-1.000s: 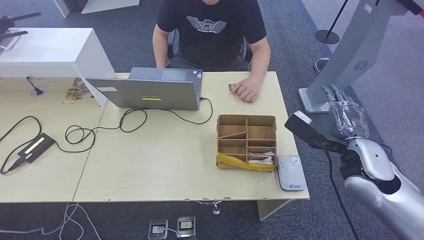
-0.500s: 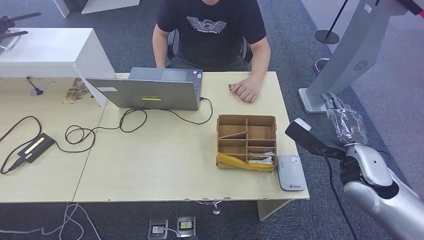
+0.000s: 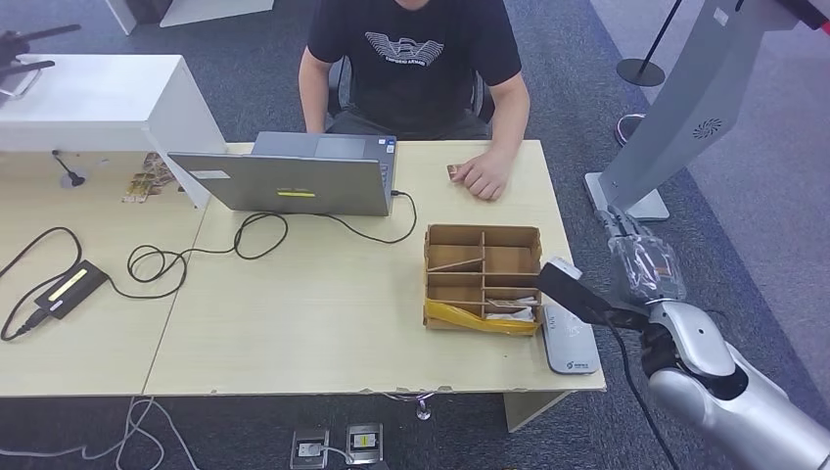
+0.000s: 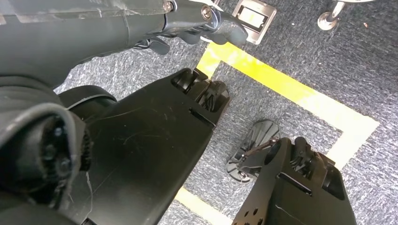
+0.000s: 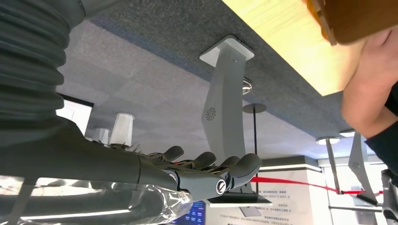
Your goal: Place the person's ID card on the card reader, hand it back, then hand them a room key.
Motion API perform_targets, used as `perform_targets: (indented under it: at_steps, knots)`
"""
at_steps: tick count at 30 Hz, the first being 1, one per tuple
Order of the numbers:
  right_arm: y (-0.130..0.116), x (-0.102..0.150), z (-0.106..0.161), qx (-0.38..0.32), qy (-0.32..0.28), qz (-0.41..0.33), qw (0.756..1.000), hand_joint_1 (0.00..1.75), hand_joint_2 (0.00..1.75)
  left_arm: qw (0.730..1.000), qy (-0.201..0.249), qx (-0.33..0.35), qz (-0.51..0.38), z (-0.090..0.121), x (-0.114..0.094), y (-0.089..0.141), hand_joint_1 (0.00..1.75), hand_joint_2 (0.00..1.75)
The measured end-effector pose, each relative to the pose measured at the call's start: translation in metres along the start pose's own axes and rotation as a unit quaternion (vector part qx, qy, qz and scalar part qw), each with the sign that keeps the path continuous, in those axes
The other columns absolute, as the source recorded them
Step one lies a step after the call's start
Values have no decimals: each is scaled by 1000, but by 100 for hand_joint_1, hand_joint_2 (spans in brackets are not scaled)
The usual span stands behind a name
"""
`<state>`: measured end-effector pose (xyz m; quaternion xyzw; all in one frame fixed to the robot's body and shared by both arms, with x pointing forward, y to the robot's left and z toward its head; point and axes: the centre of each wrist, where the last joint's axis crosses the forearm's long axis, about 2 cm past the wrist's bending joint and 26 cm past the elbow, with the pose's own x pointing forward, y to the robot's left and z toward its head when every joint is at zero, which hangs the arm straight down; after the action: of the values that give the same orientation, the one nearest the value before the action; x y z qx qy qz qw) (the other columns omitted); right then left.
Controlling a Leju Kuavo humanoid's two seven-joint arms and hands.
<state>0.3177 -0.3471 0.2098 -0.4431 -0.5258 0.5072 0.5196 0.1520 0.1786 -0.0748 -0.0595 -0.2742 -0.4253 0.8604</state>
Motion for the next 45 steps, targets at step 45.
perform_targets:
  at_steps: [45]
  knots:
    - [56,37,9,77,-55,-60,994,0,175,1000,11,9,21,1,-6,6,0,0]
